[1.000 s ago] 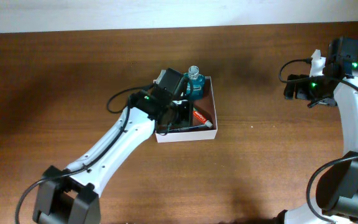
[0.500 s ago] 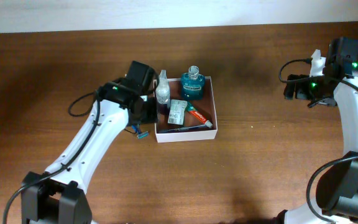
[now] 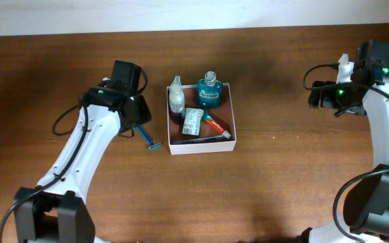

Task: Pack container
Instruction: 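Withdraw the left gripper left toward the blue razor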

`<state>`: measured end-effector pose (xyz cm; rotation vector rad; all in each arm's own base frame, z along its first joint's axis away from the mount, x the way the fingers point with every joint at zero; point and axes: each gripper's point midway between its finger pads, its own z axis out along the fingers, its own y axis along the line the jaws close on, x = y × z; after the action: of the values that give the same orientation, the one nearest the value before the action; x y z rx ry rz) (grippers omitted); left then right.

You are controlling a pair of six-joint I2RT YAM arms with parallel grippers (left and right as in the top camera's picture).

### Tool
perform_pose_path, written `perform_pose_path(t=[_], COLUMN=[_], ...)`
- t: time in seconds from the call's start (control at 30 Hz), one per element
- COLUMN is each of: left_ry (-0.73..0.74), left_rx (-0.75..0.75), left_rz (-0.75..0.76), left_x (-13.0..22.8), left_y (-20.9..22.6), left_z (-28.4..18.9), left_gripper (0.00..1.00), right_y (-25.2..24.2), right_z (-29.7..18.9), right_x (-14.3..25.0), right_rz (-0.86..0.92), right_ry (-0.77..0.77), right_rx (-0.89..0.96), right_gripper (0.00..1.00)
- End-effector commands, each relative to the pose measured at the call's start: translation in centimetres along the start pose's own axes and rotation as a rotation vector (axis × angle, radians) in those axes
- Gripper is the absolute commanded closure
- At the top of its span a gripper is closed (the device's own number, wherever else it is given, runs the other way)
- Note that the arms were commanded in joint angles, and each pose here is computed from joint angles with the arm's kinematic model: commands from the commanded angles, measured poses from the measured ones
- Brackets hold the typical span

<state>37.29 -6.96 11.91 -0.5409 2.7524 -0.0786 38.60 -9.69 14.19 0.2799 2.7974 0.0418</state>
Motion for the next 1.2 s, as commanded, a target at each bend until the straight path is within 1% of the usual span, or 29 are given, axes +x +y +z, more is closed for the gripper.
perform_pose_path(t=[0.0,0.1,0.53,0.67,0.8,0.83,0.93,0.97,1.0,1.03,1.17], left_ry=[0.037,0.064,0.159,0.192,0.218,0.225,0.239,0.238,0.237,0.237,0.235], left_rx=[-0.036,-0.06,-0.132,-0.15,-0.146,-0.139,-0.128,-0.128,-0.128,-0.128,-0.127], left_rz=[-0.069,-0.11,-0.101,-0.107,-0.108,-0.109,-0.111,-0.111,-0.111,-0.111,-0.111], left_x=[1.4,2.3,4.1,4.9,5.4,5.5,5.8,5.8,5.8,5.8,5.7], left_y=[0.8,1.4,2.2,2.4,2.3,2.2,2.0,2.0,1.9,1.9,1.9], left_z=[2.3,3.8,8.9,10.5,11.6,11.6,11.7,11.7,11.7,11.7,11.7], left_gripper=[0.53,0.54,0.55,0.64,0.77,0.77,0.75,0.71,0.7,0.66,0.65], right_y=[0.1,0.0,0.0,0.0,0.0,0.0,0.0,0.0,0.0,0.0,0.0], right_z=[-1.6,-1.6,-1.6,-1.6,-1.6,-1.6,-1.6,-1.6,-1.6,-1.6,-1.6], right_x=[-0.8,-0.8,-0.8,-0.8,-0.8,-0.8,-0.8,-0.8,-0.8,-0.8,-0.8], right_rz=[0.008,0.008,0.008,0.008,0.008,0.008,0.008,0.008,0.008,0.008,0.008], right_ry=[-0.048,-0.048,-0.048,-0.048,-0.048,-0.048,-0.048,-0.048,-0.048,-0.048,-0.048], right_rx=[-0.004,-0.004,-0.004,-0.004,-0.004,-0.004,-0.004,-0.004,-0.004,-0.004,-0.004], right_gripper=[0.01,0.01,0.02,0.01,0.02,0.02,0.02,0.01,0.01,0.01,0.01])
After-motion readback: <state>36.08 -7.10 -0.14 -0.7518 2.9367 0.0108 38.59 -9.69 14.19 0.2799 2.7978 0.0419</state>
